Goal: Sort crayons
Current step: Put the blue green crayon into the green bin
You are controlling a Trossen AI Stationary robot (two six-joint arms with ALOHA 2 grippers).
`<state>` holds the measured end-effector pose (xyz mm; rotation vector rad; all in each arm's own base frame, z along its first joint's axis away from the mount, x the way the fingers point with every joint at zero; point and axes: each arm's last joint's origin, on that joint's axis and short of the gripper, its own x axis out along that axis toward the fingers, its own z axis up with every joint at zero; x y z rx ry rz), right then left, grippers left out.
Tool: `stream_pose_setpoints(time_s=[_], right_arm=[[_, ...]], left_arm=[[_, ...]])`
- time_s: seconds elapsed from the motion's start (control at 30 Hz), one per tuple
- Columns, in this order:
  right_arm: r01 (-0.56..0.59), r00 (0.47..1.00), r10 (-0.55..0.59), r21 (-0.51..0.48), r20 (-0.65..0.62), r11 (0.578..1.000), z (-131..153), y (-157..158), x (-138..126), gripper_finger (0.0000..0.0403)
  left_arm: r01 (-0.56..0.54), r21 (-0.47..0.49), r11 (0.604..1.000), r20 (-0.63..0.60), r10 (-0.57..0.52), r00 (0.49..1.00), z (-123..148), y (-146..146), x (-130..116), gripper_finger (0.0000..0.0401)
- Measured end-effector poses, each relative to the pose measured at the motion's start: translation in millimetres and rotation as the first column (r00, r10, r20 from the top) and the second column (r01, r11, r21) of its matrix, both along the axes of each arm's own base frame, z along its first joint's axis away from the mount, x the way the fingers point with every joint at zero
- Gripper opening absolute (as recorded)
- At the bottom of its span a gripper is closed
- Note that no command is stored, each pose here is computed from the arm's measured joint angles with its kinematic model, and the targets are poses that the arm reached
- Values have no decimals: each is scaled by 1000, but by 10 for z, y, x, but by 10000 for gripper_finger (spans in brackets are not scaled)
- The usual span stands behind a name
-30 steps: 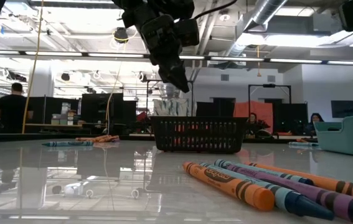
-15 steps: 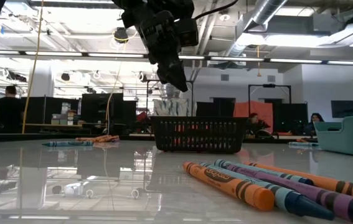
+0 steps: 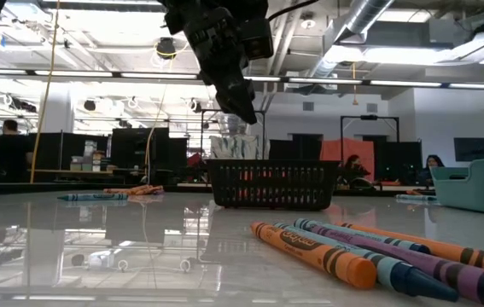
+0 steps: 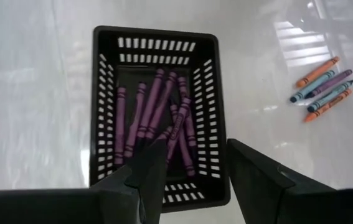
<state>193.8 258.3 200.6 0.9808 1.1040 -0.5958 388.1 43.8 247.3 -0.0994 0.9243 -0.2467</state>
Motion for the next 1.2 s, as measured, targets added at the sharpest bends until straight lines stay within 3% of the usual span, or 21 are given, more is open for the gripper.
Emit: stream_pose_setpoints(time_s=[0.17,0.27,0.5,0.83,1.2], right_arm=[[35,977,-47,-63,-208,997,45,90,44,95],[45,965,-58,-57,-257,997,-53,150,136,95],[72,955,-87,-63,-283,995,-221,185,288,95],[60,924,-119,-168,-364,984,-300,113,188,95],[72,945,-110,-131,-308,989,-654,189,325,95]], left_arm=[[6,5,1000,6,-6,1000,2,2,3,153],[6,5,1000,7,-6,1000,3,1,4,153],[19,-11,1000,9,-19,1000,4,-7,3,153],[27,-12,1000,7,-27,1000,2,-7,-1,153],[30,-16,999,-32,-30,999,-19,-12,-32,153]])
